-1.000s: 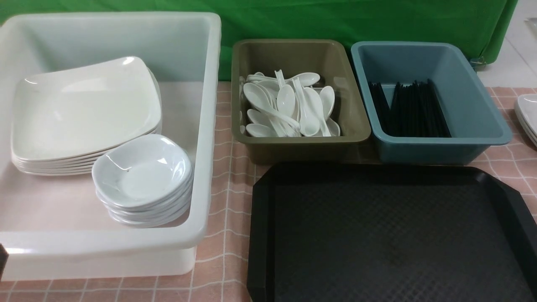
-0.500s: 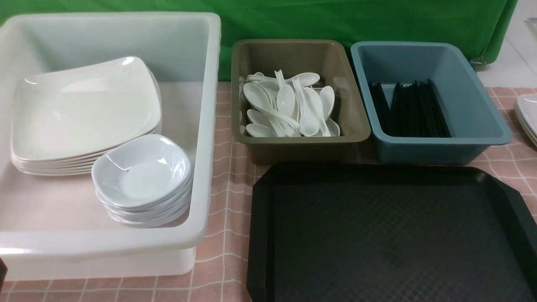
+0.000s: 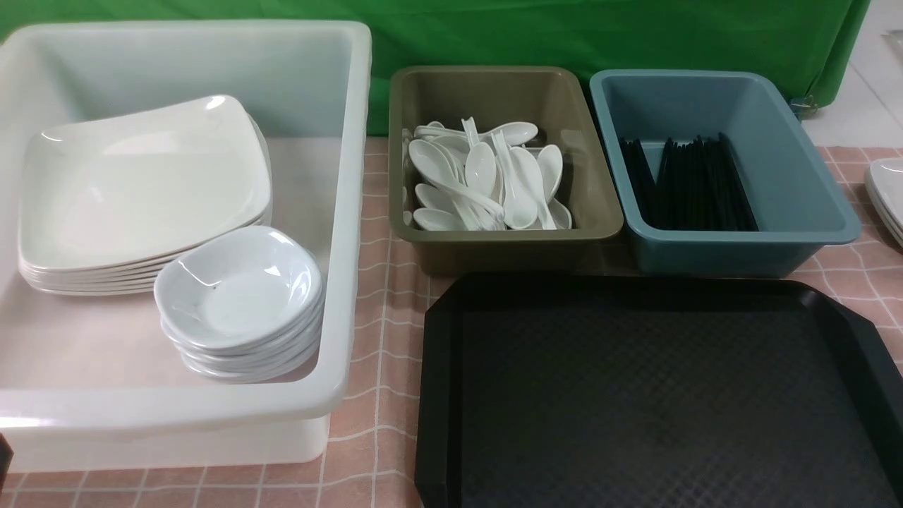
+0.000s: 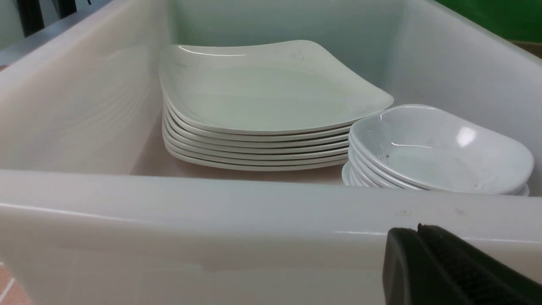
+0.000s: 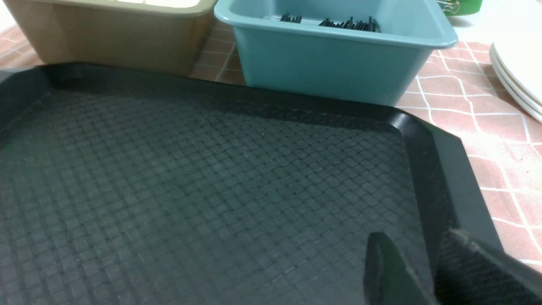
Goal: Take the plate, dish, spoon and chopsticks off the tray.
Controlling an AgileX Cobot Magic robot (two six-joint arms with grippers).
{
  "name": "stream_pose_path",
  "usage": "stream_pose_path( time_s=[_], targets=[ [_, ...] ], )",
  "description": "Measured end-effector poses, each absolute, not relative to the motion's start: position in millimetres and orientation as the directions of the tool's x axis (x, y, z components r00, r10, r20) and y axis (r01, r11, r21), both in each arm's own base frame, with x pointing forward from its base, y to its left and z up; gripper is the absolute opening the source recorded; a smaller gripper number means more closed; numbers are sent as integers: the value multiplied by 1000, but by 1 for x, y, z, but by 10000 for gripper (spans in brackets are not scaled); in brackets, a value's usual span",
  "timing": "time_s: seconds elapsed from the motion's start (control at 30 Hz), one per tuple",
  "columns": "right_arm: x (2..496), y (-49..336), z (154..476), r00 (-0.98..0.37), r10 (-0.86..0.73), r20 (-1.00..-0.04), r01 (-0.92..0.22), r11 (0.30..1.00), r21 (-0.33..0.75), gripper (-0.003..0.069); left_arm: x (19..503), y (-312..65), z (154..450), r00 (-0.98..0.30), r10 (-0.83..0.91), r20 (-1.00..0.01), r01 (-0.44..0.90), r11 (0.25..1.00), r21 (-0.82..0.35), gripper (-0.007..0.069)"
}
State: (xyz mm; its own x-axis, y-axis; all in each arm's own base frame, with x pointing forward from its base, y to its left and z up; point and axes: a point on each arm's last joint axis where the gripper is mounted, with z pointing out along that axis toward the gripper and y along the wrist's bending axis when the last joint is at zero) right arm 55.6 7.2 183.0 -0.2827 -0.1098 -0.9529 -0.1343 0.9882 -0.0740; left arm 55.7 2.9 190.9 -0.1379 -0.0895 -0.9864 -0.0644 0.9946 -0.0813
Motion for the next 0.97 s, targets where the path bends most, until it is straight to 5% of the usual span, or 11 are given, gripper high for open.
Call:
stream_pose_path(
  time_s=[0.97],
  targets=[
    [56,7,183,-283,-110,-953,-134,988,-74,240,56,3,191,-139,-79,-987,-63,996,-71,0]
  ],
)
